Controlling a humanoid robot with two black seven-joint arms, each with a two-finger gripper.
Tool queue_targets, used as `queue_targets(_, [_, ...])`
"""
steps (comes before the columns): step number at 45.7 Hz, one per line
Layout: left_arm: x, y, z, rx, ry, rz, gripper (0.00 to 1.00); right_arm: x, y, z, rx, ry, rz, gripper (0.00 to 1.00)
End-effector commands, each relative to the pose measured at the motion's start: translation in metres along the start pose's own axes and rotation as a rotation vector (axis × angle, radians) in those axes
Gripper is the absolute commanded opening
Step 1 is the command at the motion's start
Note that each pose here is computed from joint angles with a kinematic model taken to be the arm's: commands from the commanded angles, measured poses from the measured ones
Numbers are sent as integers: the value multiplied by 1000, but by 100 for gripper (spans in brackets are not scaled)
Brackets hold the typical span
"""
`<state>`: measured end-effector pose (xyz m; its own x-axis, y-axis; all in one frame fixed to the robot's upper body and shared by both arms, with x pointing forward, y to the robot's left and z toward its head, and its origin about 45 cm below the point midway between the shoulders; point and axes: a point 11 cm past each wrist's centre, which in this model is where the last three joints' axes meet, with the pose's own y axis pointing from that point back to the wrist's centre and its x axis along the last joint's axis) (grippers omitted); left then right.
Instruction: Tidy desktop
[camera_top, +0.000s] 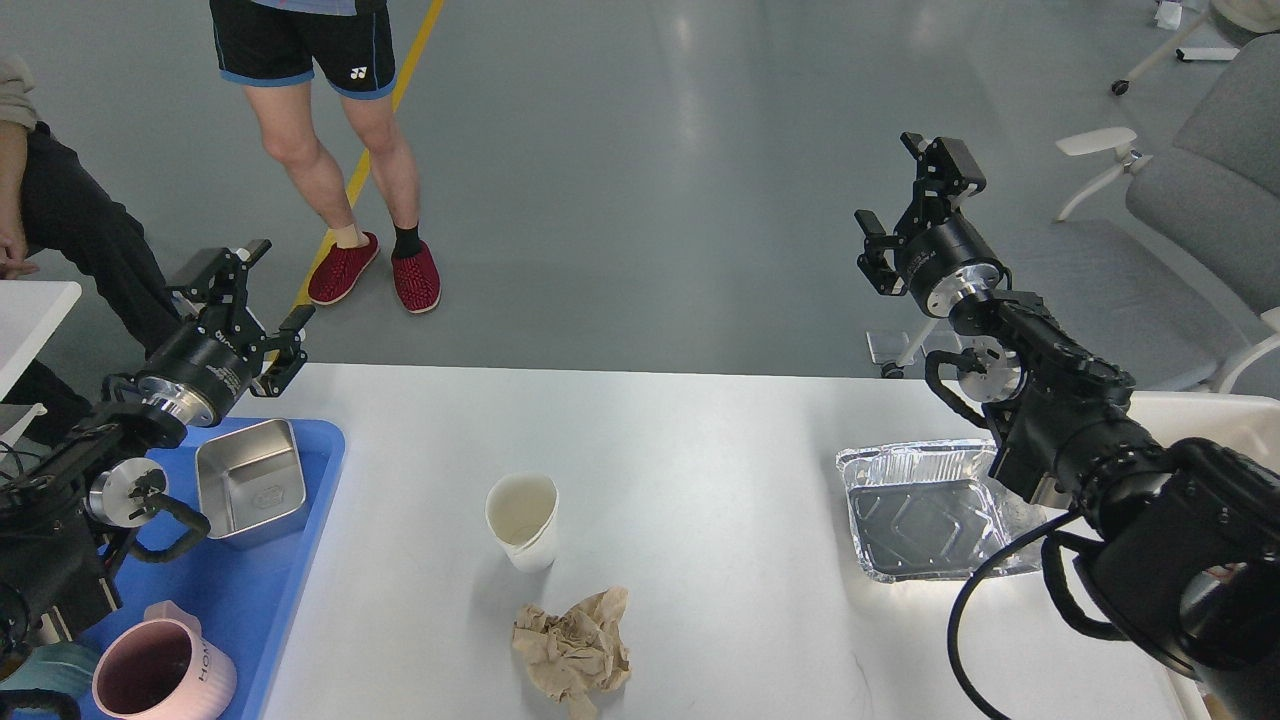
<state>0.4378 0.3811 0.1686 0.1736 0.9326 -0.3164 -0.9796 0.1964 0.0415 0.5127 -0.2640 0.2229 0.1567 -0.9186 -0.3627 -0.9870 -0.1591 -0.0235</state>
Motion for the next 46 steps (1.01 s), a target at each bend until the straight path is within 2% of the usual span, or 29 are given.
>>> queue_targets(1, [1,-1,3,-29,27,20,88,0,3,3,-4,-18,-20,100])
queue_targets(11, [4,4,-6,-6,19,31,88,19,8,-13,-9,37,-65,100])
queue_targets(20, [6,8,-11,7,15,33,88,97,46,-43,-176,384,-121,100])
queue_targets(27, [6,10,-15,17,17,29,88,184,114,-89,-331,572,-85,100])
queue_targets(35, [9,16,-22,31,21,39,88,244,214,-157,-446,651,-8,100])
queue_targets(40, [9,17,-25,36,21,35,88,252,271,-211,-485,717,33,100])
queue_targets(46, [9,18,-26,39,20,33,88,241,337,-281,-519,815,100,100])
